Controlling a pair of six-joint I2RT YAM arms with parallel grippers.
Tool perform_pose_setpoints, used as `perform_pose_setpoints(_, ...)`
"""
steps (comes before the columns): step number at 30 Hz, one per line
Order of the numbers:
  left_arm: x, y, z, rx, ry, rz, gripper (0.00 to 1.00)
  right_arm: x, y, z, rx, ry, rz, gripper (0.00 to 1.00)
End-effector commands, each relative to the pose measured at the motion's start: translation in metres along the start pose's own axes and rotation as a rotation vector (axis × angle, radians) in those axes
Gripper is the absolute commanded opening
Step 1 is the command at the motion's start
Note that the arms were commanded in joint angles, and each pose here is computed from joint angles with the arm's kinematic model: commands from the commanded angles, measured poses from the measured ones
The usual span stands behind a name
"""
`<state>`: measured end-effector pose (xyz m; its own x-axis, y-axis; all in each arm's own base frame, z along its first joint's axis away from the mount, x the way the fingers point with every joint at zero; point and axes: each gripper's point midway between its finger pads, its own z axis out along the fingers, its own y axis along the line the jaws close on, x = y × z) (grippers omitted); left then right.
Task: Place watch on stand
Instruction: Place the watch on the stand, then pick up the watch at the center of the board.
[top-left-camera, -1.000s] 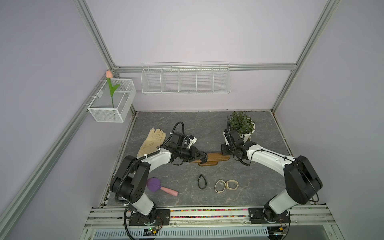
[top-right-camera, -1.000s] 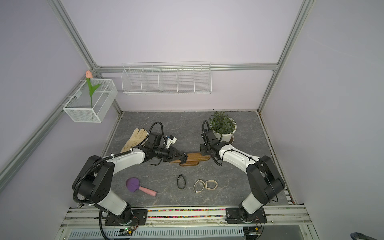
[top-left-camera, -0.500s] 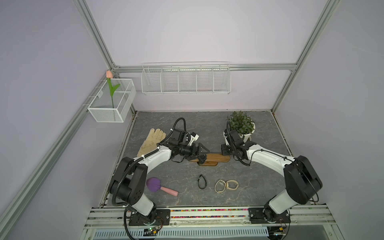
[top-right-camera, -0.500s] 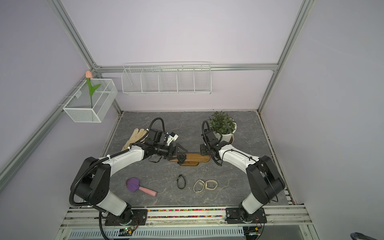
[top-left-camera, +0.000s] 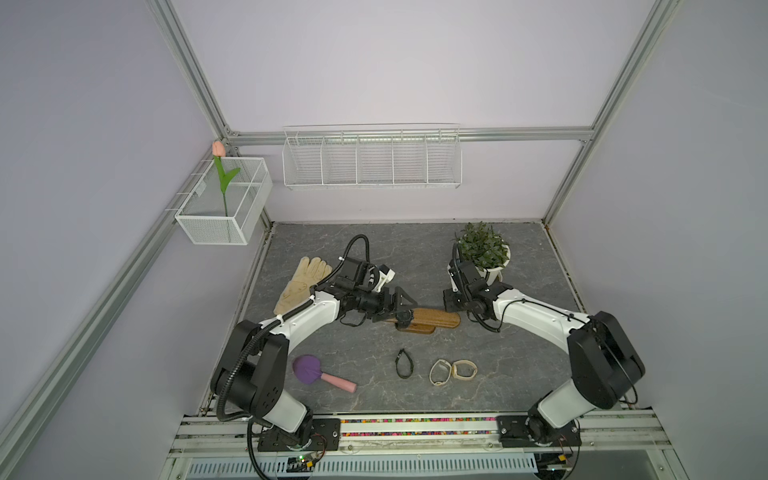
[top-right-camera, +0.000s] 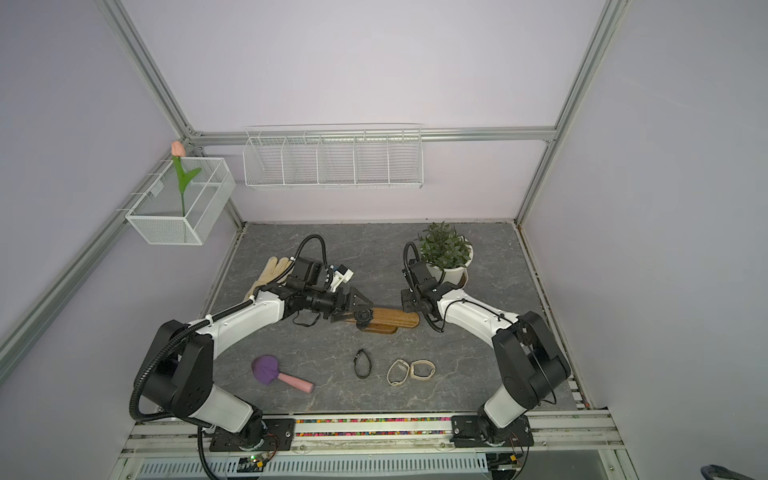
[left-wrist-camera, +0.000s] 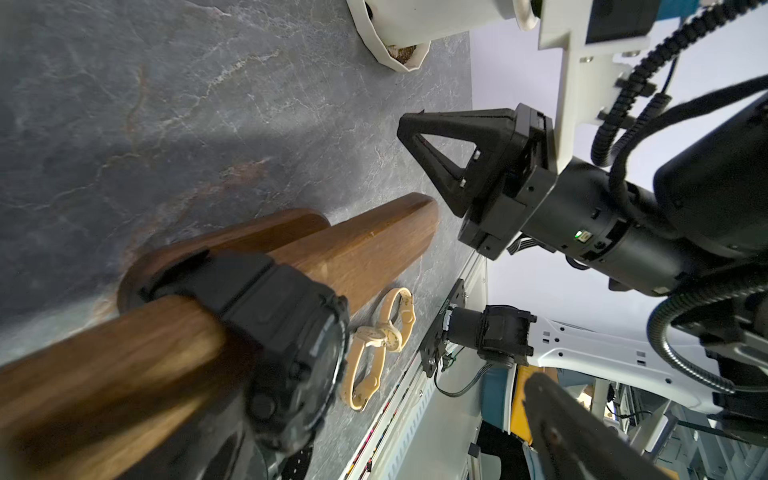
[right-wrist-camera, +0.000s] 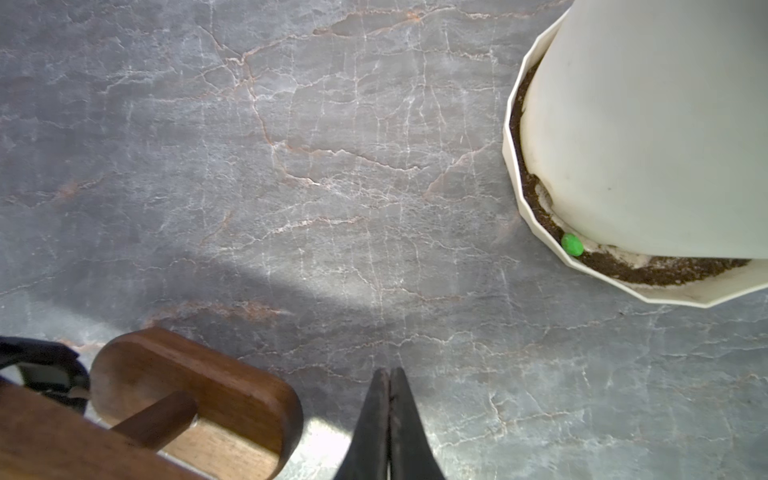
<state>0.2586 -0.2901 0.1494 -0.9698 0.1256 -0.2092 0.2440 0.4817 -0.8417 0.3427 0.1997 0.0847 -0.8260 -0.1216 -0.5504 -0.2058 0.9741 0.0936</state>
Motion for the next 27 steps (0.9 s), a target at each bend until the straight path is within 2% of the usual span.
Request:
perform_pose_setpoints(1, -0.001, -0.008, -0.011, -0.039, -0.016, 0.046, 1.00, 0.002, -0.006, -0.011, 0.028, -0.010, -0.020, 0.07)
perform_pose_setpoints(10, -0.008, -0.034, -0.030, -0.030, -0.071, 0.107, 1.00, 0.010, -0.025, -0.034, 0.084, -0.019, -0.022, 0.07)
perform_pose_setpoints(12, -0.009, -0.040, -0.033, -0.017, -0.079, 0.122, 0.94, 0.011, -0.028, -0.040, 0.091, -0.021, -0.020, 0.07)
perform_pose_setpoints(14, -0.010, -0.046, -0.035, 0.003, -0.087, 0.139, 0.77, 0.014, -0.030, -0.045, 0.092, -0.018, -0.015, 0.07)
perform_pose_setpoints(18, -0.013, -0.041, -0.036, -0.014, -0.097, 0.144, 0.55, 0.024, -0.034, -0.052, 0.093, -0.006, -0.003, 0.07)
perform_pose_setpoints(20, -0.016, -0.031, -0.036, -0.043, -0.094, 0.131, 0.38, 0.031, -0.035, -0.054, 0.093, 0.005, 0.000, 0.07)
perform_pose_setpoints(21, -0.018, -0.023, -0.036, -0.067, -0.099, 0.114, 0.33, 0.031, -0.035, -0.057, 0.091, 0.004, 0.005, 0.07)
perform_pose_setpoints(22, -0.023, -0.015, -0.037, -0.082, -0.109, 0.098, 0.20, 0.044, -0.039, -0.054, 0.099, 0.029, 0.001, 0.07)
perform_pose_setpoints(23, -0.028, -0.011, -0.039, -0.086, -0.121, 0.086, 0.12, 0.047, -0.040, -0.055, 0.102, 0.035, 0.004, 0.07)
perform_pose_setpoints(26, -0.048, 0.000, -0.048, -0.084, -0.181, 0.052, 0.00, 0.058, -0.044, -0.059, 0.108, 0.051, 0.010, 0.07)
perform_pose_setpoints(27, -0.055, 0.004, -0.051, -0.089, -0.201, 0.042, 0.00, 0.062, -0.045, -0.060, 0.109, 0.055, 0.015, 0.07)
